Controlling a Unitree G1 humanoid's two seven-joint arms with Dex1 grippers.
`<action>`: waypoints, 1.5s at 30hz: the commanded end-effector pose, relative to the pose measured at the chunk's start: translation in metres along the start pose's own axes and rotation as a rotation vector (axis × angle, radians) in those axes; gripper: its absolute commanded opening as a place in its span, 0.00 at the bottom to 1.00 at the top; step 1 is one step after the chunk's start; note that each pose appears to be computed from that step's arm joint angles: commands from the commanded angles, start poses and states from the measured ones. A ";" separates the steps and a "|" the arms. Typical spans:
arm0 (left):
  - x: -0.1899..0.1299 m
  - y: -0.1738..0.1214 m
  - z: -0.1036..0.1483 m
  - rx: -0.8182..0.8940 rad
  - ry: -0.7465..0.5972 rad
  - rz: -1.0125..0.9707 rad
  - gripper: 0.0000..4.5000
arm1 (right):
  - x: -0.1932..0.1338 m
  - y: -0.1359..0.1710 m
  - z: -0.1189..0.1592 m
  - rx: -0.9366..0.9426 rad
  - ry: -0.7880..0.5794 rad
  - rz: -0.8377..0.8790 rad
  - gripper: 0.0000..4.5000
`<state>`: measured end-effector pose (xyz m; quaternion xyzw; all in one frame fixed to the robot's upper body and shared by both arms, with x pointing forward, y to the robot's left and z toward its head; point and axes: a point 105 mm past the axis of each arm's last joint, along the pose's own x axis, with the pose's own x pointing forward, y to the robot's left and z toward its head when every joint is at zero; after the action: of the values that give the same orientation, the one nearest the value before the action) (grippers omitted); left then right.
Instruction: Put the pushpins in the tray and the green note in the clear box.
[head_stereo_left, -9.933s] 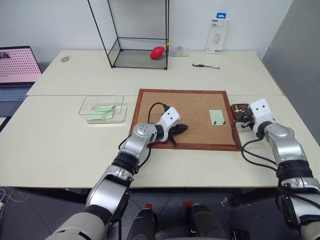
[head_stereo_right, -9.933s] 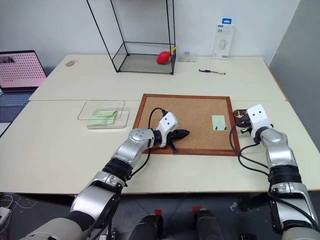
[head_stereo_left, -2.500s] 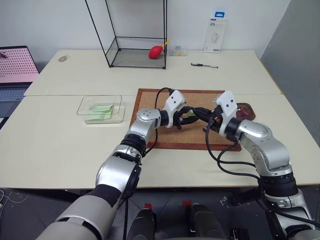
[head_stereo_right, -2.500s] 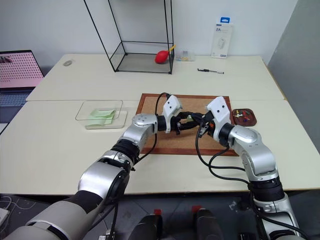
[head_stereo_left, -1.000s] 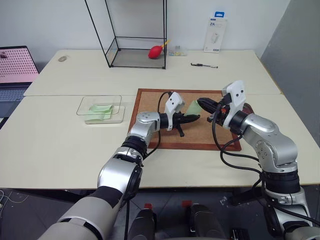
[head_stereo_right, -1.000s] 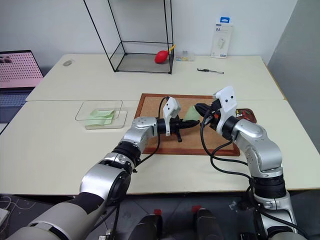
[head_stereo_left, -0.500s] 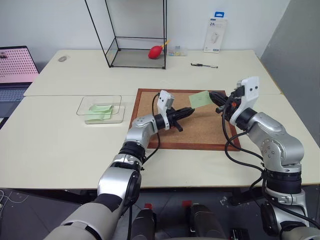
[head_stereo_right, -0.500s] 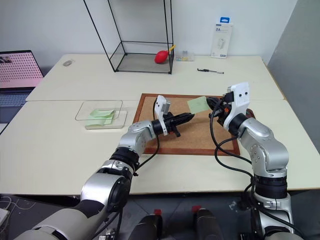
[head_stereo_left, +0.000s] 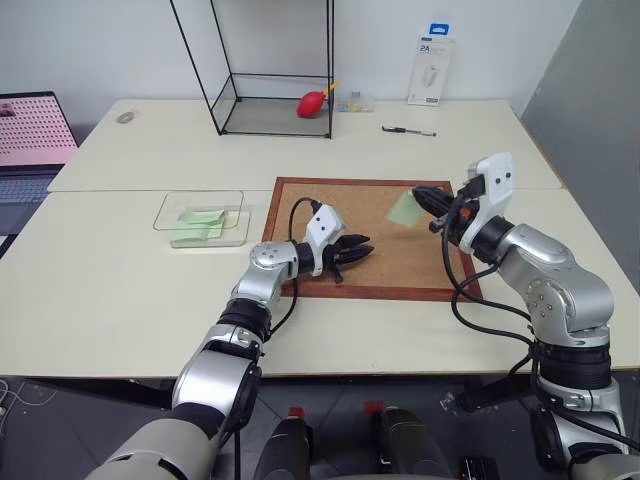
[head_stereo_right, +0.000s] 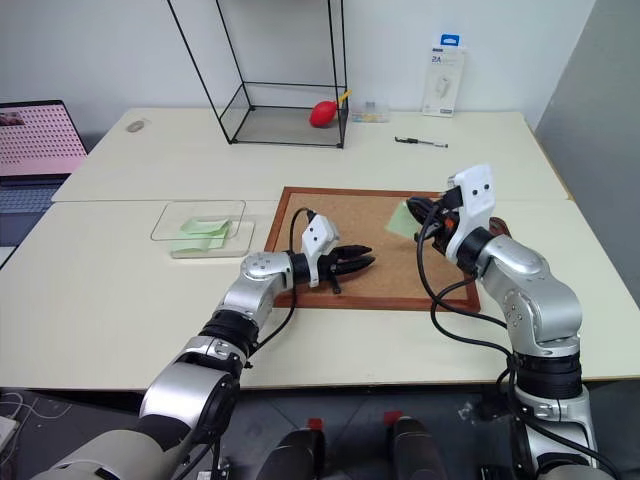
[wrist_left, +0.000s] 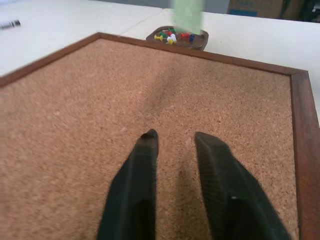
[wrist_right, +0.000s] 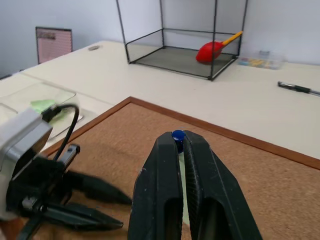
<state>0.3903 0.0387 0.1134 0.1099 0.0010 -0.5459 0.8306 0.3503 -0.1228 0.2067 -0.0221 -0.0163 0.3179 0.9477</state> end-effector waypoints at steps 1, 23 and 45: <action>0.004 0.010 0.040 0.139 -0.071 -0.005 0.47 | -0.003 0.011 0.011 -0.100 -0.023 0.061 0.00; 0.040 0.003 0.070 0.137 -0.086 -0.104 0.84 | 0.000 0.033 0.010 -0.193 0.011 0.178 0.00; 0.038 -0.010 0.064 -0.016 -0.088 -0.249 0.14 | 0.002 0.038 0.012 -0.188 0.005 0.199 0.00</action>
<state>0.3895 -0.0100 0.1588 0.0697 -0.0021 -0.6441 0.7618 0.3332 -0.0946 0.2000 -0.1058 -0.0092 0.4004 0.9102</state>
